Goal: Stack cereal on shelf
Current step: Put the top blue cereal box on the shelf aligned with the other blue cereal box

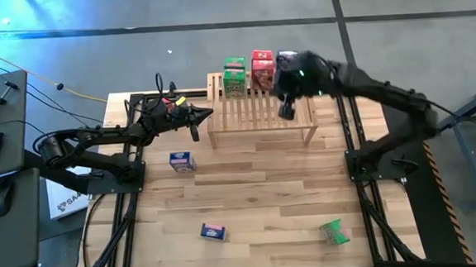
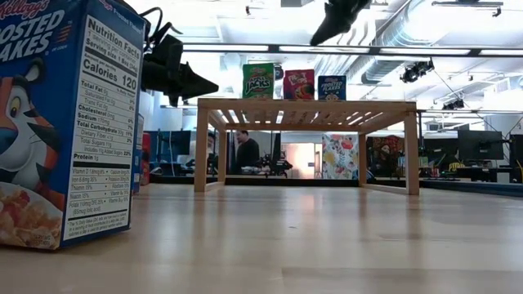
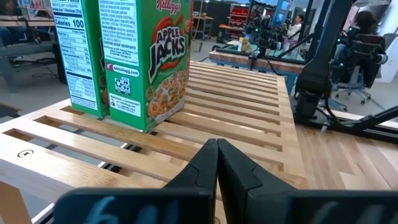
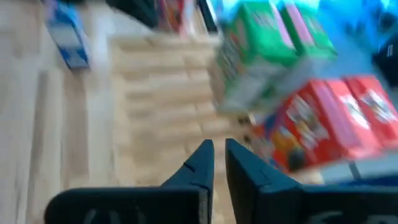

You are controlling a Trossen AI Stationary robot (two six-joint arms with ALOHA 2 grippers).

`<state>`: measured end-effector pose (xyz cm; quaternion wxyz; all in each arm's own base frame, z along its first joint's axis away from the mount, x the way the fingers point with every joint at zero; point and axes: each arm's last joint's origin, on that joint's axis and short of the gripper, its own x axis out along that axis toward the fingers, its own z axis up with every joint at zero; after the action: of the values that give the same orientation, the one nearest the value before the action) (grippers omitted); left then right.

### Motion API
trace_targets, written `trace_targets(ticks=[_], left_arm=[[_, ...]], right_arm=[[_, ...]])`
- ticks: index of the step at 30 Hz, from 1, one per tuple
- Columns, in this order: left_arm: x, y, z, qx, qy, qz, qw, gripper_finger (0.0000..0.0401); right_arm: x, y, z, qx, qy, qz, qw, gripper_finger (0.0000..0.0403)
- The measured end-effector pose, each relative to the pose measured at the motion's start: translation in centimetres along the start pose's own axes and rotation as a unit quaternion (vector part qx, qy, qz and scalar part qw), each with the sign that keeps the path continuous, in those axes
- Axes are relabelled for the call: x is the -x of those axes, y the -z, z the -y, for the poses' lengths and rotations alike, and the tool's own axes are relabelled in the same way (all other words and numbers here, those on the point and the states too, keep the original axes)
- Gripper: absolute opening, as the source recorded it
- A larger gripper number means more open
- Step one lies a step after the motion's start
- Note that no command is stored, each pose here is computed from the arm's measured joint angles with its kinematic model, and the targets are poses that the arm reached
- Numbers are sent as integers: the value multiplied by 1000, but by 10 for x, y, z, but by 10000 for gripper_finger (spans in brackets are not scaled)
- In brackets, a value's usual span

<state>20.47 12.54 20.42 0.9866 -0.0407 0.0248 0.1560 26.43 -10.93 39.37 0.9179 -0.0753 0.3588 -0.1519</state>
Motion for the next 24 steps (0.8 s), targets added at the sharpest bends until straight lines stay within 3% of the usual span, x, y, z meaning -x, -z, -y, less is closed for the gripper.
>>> trace_targets(ticks=[9,16,24], left_arm=[[0,1,0,-3,1,-4,1000,0],[0,-4,0,-17,5,19,1000,0],[0,-5,-1,0,2,24,1000,0]], right_arm=[[-12,42,-66,-17,-37,177,983,3],[-25,64,-102,-21,-50,213,976,1],[-38,84,-116,-39,-66,230,970,0]])
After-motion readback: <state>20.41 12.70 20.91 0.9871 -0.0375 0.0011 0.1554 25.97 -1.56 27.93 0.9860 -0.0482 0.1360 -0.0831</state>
